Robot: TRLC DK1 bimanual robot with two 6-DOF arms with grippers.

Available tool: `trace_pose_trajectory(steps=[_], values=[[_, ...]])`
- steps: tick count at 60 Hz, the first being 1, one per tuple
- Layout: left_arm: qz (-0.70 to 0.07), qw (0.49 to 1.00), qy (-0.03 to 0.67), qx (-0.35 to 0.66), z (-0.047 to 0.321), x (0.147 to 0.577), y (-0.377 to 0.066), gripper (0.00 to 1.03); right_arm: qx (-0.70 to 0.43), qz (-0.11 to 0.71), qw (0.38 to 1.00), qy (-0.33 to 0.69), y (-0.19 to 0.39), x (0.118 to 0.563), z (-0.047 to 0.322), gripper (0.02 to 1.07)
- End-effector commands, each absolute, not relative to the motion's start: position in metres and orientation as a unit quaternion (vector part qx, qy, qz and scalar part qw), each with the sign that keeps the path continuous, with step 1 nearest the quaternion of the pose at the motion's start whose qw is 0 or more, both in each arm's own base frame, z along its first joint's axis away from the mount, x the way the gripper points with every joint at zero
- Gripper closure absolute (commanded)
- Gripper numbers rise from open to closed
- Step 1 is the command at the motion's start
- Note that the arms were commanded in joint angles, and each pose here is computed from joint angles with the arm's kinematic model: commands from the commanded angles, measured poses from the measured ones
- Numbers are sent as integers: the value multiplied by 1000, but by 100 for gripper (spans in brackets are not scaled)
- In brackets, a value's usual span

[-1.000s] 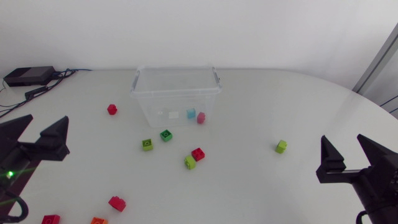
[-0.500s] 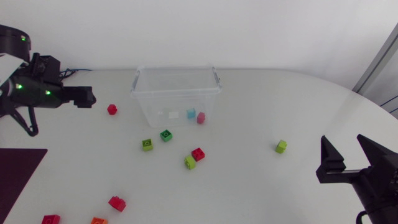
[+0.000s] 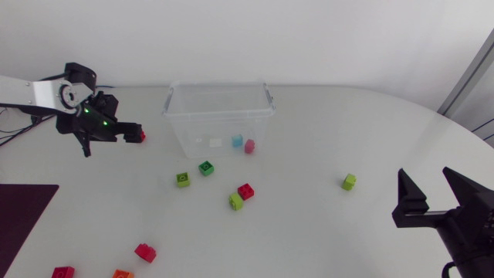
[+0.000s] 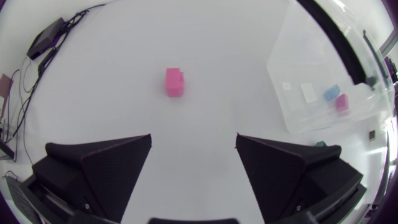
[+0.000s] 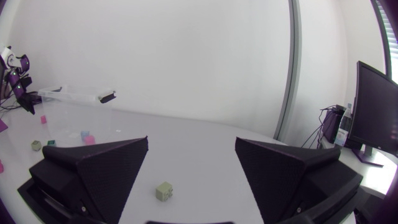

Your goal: Pick up the duplo bricks and place them in the container

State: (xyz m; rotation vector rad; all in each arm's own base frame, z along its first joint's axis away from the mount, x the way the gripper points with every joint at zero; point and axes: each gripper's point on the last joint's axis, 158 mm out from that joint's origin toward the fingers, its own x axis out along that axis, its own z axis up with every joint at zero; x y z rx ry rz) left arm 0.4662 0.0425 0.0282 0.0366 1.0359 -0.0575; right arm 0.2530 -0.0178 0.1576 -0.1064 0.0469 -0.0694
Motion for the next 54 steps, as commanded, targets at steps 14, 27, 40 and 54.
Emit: trace_pose_trajectory(steps=[14, 27, 40, 54], values=[[-22, 879, 476, 7, -20, 515, 68, 9, -49, -24, 998, 43, -14, 254, 146, 6], [-21, 895, 445, 3, -21, 537, 70, 20, -48, -21, 997, 48, -12, 255, 144, 6], [-39, 903, 428, -6, -33, 549, 57, 38, -49, -20, 997, 48, -12, 255, 144, 6], [-41, 912, 408, -15, -38, 558, 60, 59, -49, -17, 997, 49, -10, 255, 143, 7]])
